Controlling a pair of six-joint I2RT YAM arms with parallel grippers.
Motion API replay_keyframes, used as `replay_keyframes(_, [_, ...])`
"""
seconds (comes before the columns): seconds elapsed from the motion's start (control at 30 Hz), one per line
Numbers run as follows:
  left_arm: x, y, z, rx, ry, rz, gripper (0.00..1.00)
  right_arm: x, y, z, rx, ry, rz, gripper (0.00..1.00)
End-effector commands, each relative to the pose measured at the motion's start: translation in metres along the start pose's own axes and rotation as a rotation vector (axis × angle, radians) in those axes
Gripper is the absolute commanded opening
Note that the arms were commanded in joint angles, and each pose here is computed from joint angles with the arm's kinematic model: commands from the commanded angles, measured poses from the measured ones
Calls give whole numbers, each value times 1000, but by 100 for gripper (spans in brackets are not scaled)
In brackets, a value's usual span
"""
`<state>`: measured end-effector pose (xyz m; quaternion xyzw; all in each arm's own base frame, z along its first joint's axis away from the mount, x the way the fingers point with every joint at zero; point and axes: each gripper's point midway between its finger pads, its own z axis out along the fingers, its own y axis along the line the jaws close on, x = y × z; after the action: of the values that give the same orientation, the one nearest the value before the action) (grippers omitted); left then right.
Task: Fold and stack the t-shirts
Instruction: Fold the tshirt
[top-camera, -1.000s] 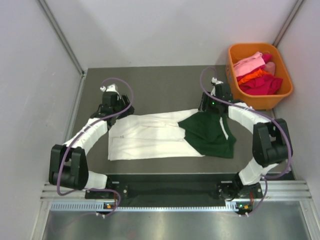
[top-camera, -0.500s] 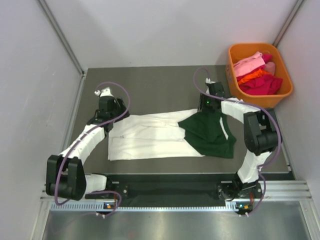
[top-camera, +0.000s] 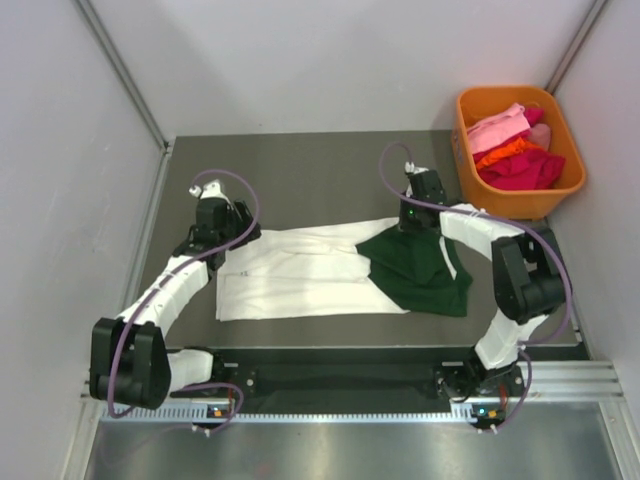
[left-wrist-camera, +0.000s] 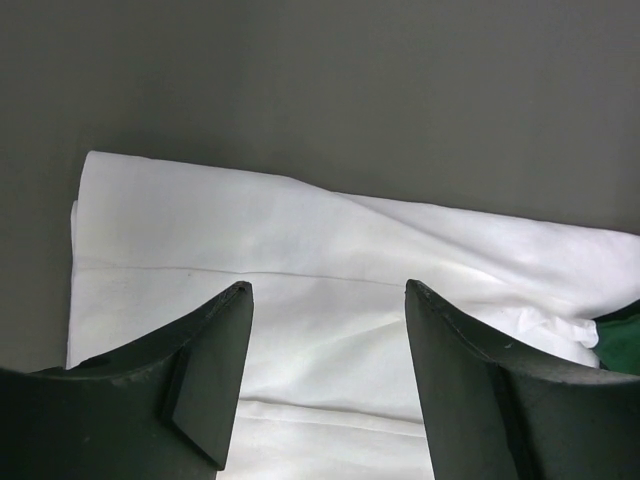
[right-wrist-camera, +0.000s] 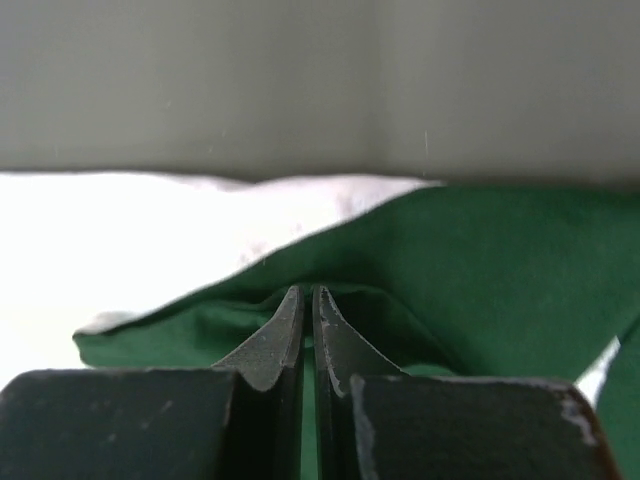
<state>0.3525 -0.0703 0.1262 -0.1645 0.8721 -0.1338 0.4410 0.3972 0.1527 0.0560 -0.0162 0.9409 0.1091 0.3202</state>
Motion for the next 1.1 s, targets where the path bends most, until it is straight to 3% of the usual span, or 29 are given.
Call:
replay_keyframes(0.0, [-13, -9, -3, 43, -57, -21, 67, -14, 19, -31, -9, -85, -47, 0])
replay_keyframes(0.2, [-9, -13, -1, 64, -39, -27, 66, 9, 61, -64, -73, -87, -110, 1])
replay_keyframes(0.37, [-7, -10, -2, 57, -42, -27, 66, 47, 111, -97, -180, -67, -146, 11])
replay_keyframes(0.4, [-6, -10, -2, 62, -41, -27, 66, 62, 129, -104, -221, -50, -177, 14])
replay_keyframes(0.47, [-3, -10, -1, 64, -36, -31, 66, 78, 147, -116, -273, -34, -166, 36])
replay_keyframes(0.5, [-1, -15, -1, 90, -24, -33, 66, 90, 160, -122, -318, -17, -185, 37])
replay_keyframes(0.6, [4, -19, 1, 117, -8, -37, 66, 106, 176, -137, -403, 11, -167, 53])
replay_keyframes(0.63, [6, -21, 1, 130, -2, -34, 66, 108, 173, -142, -407, 15, -161, 61])
replay_keyframes(0.8, [7, -43, -5, 257, -2, -24, 76, 83, 130, -151, -278, -72, -128, 65])
replay_keyframes(0.87, [5, -40, -2, 229, -11, -121, 99, 76, 106, -151, -240, -89, -104, 65])
replay_keyframes(0.93, [4, -33, 0, 230, 7, -195, 98, 65, 72, -147, -190, -110, -33, 69])
replay_keyframes(1.07, [12, -63, -7, 431, 72, -229, 99, 54, 25, -143, -115, -140, 74, 84])
